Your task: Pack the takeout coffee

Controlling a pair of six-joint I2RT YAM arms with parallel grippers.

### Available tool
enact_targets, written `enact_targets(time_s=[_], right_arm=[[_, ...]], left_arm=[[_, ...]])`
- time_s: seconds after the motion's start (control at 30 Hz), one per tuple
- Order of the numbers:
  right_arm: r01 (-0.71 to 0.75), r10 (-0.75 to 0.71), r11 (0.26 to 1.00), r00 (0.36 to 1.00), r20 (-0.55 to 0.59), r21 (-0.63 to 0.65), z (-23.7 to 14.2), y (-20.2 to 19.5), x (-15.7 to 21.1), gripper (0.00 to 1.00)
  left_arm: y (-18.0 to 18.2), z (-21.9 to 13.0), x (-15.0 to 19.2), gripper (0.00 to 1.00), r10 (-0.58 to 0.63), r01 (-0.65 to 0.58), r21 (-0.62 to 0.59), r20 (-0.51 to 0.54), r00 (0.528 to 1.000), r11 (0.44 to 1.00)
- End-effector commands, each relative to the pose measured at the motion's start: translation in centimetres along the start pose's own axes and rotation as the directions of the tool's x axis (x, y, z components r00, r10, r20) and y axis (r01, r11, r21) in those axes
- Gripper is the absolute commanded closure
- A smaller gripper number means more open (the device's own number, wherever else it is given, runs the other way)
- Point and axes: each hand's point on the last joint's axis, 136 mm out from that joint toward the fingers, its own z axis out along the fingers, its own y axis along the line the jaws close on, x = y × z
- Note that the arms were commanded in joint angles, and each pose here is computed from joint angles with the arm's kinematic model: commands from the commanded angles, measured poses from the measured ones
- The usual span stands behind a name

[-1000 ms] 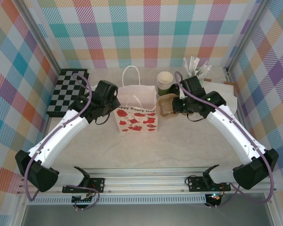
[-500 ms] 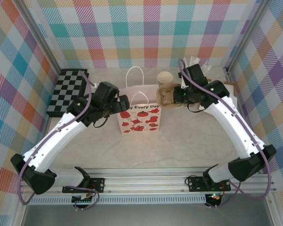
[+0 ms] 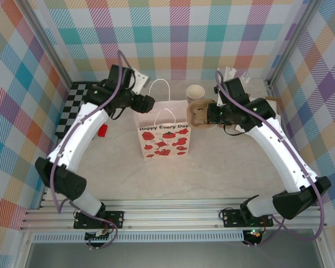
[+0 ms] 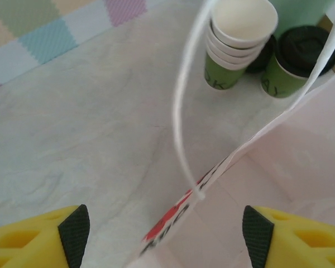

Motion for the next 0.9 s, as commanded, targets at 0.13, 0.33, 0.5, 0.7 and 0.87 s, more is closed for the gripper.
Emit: enact_targets(time_s=[0.13, 0.33, 0.5, 0.7, 0.87], right_arm=[[-0.037, 0.037, 0.995, 0.999, -0.004, -0.097, -2.4, 1.4, 0.1, 1.0], [-0.052, 0.044, 0.957, 0.998, -0.036, -0.284, -4.1, 5.6, -1.7, 1.0], [-0.085, 0.069, 0.904, 0.996, -0.054, -0.418, -4.4, 9.1, -4.1, 1.0], [-0.148, 0.048, 0.79, 0.982, -0.181, -0.595, -4.3, 14.3, -4.8, 1.0], [-0.146, 0.013, 0.778, 0.976, -0.217, -0.611, -2.8, 16.4, -4.2, 1.0]], left_arm=[[-1.2, 2.1, -2.5, 0.57, 0.073, -0.079, 0.17, 0.04, 0.996, 0.982], [-1.2, 1.5, -2.6, 0.86, -0.037, 0.031, 0.176, 0.029, 0.999, 0.984], [-3.1, -0.3, -2.5, 0.97, -0.158, 0.147, 0.237, 0.03, 0.987, 0.96], [-4.1, -0.9, -1.9, 1.0, -0.318, 0.312, 0.189, -0.002, 0.948, 0.931], [-6.1, -1.3, -1.1, 1.0, -0.366, 0.366, 0.177, -0.033, 0.93, 0.914]])
